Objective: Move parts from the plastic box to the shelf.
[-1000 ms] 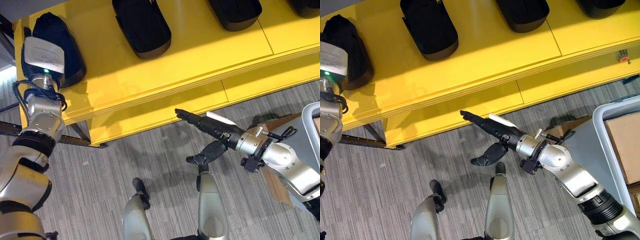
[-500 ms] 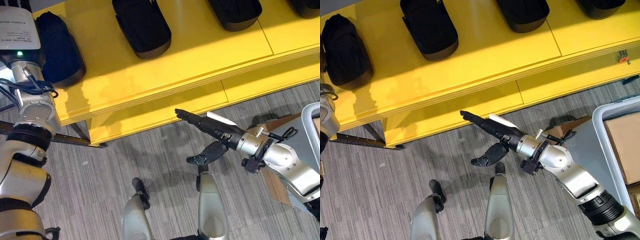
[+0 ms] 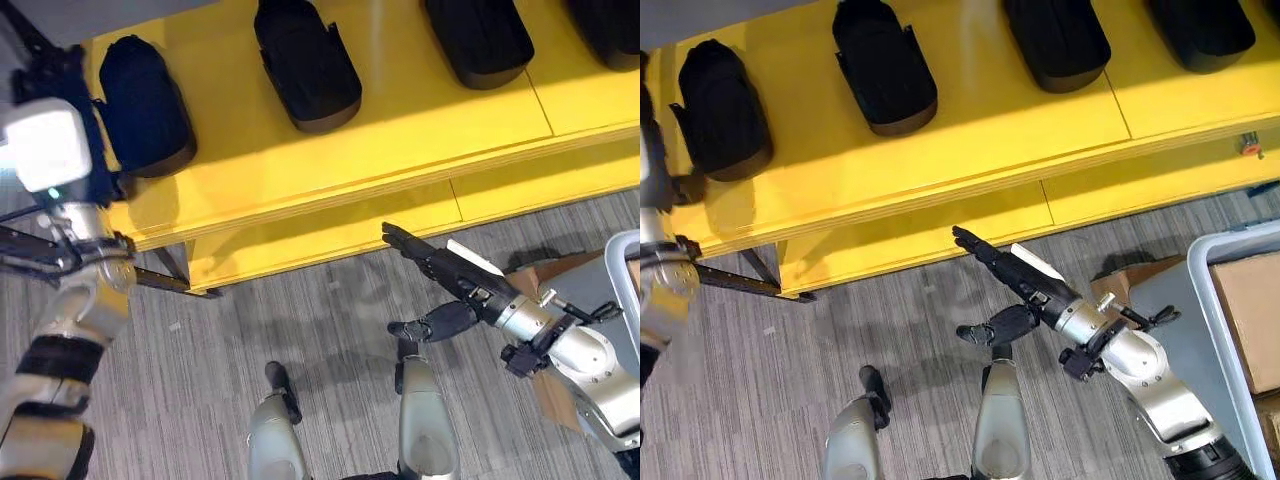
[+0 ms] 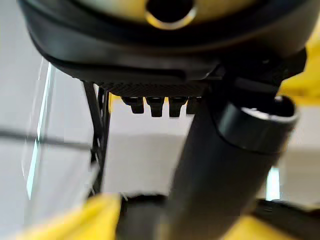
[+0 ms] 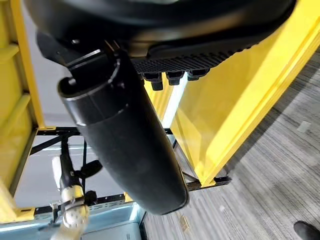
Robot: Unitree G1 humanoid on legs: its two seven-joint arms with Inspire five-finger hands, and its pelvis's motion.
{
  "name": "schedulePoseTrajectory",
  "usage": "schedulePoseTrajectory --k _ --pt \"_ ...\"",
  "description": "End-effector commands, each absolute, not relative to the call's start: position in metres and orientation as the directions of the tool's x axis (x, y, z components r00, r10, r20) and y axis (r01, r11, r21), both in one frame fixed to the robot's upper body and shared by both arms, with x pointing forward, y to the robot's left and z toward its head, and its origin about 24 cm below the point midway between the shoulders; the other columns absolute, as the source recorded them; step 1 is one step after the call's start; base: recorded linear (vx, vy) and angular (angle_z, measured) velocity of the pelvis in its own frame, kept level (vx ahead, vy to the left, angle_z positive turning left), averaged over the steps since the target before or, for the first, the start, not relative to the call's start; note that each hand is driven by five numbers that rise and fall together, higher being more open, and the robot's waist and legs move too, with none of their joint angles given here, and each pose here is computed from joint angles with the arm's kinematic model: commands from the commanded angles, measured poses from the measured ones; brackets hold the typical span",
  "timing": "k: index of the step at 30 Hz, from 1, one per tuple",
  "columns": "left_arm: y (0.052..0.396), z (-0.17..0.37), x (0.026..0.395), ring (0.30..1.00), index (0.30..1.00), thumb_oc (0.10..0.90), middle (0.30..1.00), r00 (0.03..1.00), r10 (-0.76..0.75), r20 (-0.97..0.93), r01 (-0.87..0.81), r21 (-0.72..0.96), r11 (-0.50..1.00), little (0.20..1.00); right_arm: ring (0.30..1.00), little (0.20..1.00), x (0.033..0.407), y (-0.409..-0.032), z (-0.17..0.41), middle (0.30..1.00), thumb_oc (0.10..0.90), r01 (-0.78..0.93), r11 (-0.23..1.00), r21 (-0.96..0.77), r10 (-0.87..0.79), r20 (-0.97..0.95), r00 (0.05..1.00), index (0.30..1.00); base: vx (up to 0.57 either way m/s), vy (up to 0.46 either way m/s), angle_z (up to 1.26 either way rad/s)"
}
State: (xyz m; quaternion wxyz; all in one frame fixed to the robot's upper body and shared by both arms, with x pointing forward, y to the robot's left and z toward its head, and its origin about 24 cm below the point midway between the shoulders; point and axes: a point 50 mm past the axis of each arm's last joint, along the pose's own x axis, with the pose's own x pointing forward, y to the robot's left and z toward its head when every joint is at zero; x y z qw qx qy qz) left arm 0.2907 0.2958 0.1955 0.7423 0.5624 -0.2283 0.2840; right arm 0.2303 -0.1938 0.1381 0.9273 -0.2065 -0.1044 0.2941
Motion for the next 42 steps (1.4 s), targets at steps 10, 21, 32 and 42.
schedulePoseTrajectory --k 10,21,32,42 --pt "0.202 0.164 0.208 1.000 1.000 0.900 1.000 0.718 -0.550 0.427 0.406 0.384 0.829 1.000 1.000 1.000 0.207 -0.192 0.147 1.000 0.900 -0.509 0.854 -0.110 0.511 0.361 0.780 1.000 -0.05 -0.062 0.12" --pt "0.191 0.118 0.206 1.000 1.000 0.900 1.000 0.762 -0.527 0.377 0.600 -0.103 0.794 1.000 1.000 1.000 0.227 -0.192 0.111 1.000 0.900 -0.508 0.826 0.244 0.429 0.311 0.848 1.000 -0.12 0.016 0.11" --pt "0.204 0.063 0.195 1.000 1.000 0.900 1.000 0.898 -0.387 0.211 0.440 -0.362 0.822 1.000 1.000 1.000 0.219 -0.204 0.073 1.000 0.900 -0.399 0.876 0.271 0.369 0.154 0.916 1.000 -0.05 0.012 -0.03" --pt "0.212 0.063 0.200 1.000 1.000 0.900 1.000 0.919 -0.331 0.214 0.389 -0.352 0.851 1.000 1.000 1.000 0.225 -0.200 0.074 1.000 0.900 -0.436 0.862 0.260 0.415 0.133 0.900 1.000 0.01 0.013 -0.07"
